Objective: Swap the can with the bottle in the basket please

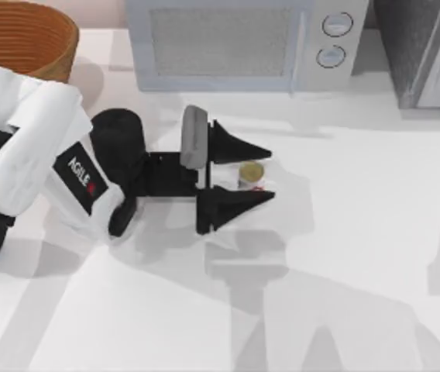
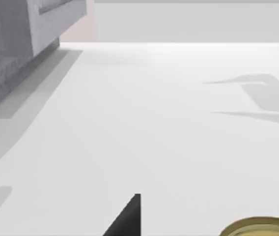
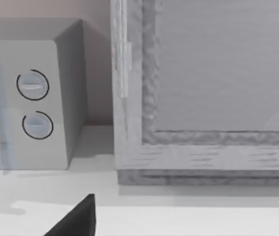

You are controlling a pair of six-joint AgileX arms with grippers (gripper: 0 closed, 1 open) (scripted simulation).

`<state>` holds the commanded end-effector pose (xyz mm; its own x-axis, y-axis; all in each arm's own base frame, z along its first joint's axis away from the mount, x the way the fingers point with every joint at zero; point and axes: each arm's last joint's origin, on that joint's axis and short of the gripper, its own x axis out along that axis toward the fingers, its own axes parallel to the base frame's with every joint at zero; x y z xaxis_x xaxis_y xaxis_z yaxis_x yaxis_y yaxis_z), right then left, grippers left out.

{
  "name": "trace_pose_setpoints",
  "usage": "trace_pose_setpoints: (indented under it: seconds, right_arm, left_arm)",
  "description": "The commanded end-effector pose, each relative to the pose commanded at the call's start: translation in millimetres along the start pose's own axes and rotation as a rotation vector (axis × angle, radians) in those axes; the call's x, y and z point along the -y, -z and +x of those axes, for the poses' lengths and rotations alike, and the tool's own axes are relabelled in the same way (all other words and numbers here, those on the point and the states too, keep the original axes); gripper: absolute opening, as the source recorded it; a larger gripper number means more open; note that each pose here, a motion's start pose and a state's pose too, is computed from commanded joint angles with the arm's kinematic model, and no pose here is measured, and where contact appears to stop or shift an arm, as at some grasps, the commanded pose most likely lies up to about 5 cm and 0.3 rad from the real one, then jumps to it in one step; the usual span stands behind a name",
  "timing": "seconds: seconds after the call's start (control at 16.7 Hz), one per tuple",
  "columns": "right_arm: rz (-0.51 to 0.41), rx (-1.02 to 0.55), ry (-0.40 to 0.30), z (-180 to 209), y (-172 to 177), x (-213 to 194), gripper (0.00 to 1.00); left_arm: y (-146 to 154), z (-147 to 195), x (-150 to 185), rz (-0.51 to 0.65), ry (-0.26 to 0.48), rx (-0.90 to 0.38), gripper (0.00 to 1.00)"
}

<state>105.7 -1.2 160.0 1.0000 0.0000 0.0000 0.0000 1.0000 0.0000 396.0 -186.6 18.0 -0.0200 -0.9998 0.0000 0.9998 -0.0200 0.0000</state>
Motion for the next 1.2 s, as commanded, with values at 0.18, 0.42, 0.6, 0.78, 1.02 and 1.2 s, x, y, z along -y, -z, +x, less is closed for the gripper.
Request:
trace_pose_setpoints:
  seconds: [0.18, 0.42, 0.6, 0.78, 1.02, 1.2]
  right_arm:
    - [0.0, 0.0, 0.0, 0.0, 0.0, 0.0, 1.0]
    - [0.0, 0.0, 0.0, 0.0, 0.0, 0.0, 1.0]
    - [0.0, 0.0, 0.0, 0.0, 0.0, 0.0, 1.0]
    - [0.0, 0.0, 0.0, 0.0, 0.0, 0.0, 1.0]
    - [0.0, 0.0, 0.0, 0.0, 0.0, 0.0, 1.0]
    - [0.0, 0.0, 0.0, 0.0, 0.0, 0.0, 1.0]
  left_arm:
    - [0.0, 0.0, 0.0, 0.0, 0.0, 0.0, 1.0]
    - [0.0, 0.0, 0.0, 0.0, 0.0, 0.0, 1.0]
    - [0.0, -1.6, -0.6, 0.0, -0.004, 0.0, 1.0]
    - [-11.4, -14.2, -0.6, -0.05, -0.077, -0.015, 1.0]
    - [-60.9, -48.0, 5.8, -0.122, -0.286, -0.043, 1.0]
    - [-120.2, -79.8, 27.8, -0.132, -0.488, -0.057, 1.0]
